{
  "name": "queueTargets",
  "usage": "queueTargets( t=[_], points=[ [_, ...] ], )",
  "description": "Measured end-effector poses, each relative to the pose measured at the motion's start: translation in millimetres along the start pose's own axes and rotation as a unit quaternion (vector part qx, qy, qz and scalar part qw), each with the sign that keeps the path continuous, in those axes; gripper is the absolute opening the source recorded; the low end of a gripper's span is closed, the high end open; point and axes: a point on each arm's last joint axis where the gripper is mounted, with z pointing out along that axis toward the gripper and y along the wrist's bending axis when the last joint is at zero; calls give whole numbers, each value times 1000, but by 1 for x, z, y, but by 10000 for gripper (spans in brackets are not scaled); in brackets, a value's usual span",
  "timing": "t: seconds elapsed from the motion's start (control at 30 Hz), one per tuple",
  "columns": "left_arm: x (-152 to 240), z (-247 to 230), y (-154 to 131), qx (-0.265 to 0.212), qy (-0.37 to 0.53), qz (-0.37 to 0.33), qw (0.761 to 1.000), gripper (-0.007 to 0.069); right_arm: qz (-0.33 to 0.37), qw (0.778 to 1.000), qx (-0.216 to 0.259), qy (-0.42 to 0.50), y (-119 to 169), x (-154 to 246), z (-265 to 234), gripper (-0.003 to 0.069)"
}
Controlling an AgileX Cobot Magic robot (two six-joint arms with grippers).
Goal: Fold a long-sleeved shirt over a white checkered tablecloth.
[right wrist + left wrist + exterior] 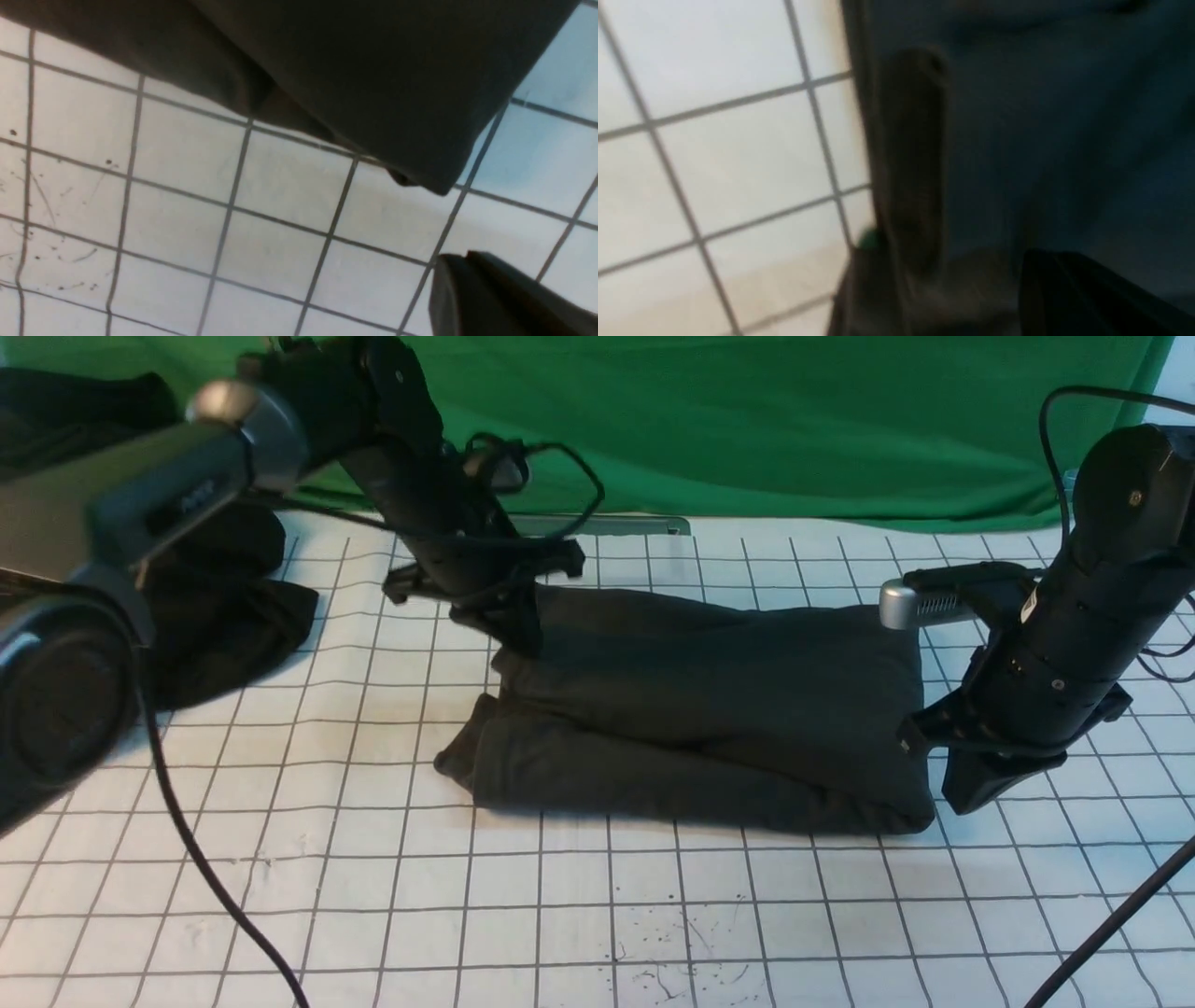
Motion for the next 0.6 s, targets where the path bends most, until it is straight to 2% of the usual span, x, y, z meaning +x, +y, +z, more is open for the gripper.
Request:
queueTargets(
  t=[0.07,0.17,0.23,0.33,0.47,0.53,0.6],
  points=[
    [2,-46,-10,-10,-32,17,999,3,0,1000,-1,1,0,0,0,8],
    [12,-69,-14,-24,-39,18,999,3,4,1000,-9,1,2,1,0,10],
    [21,-67,-12,-26,-22,14,999,3,7,1000,-14,3,3,3,2,14],
    [55,-31,3,-26,70,-18,997,8,3,1000,-14,1,8,9,16,48],
    [80,-1,15,-32,123,-41,991,41,0,1000,-11,-8,11,15,30,147],
    [87,11,20,-32,117,-51,991,94,1,1000,-9,-19,10,14,36,274],
    [89,14,20,-26,111,-58,992,150,1,1000,-7,-31,9,11,39,365]
  ],
)
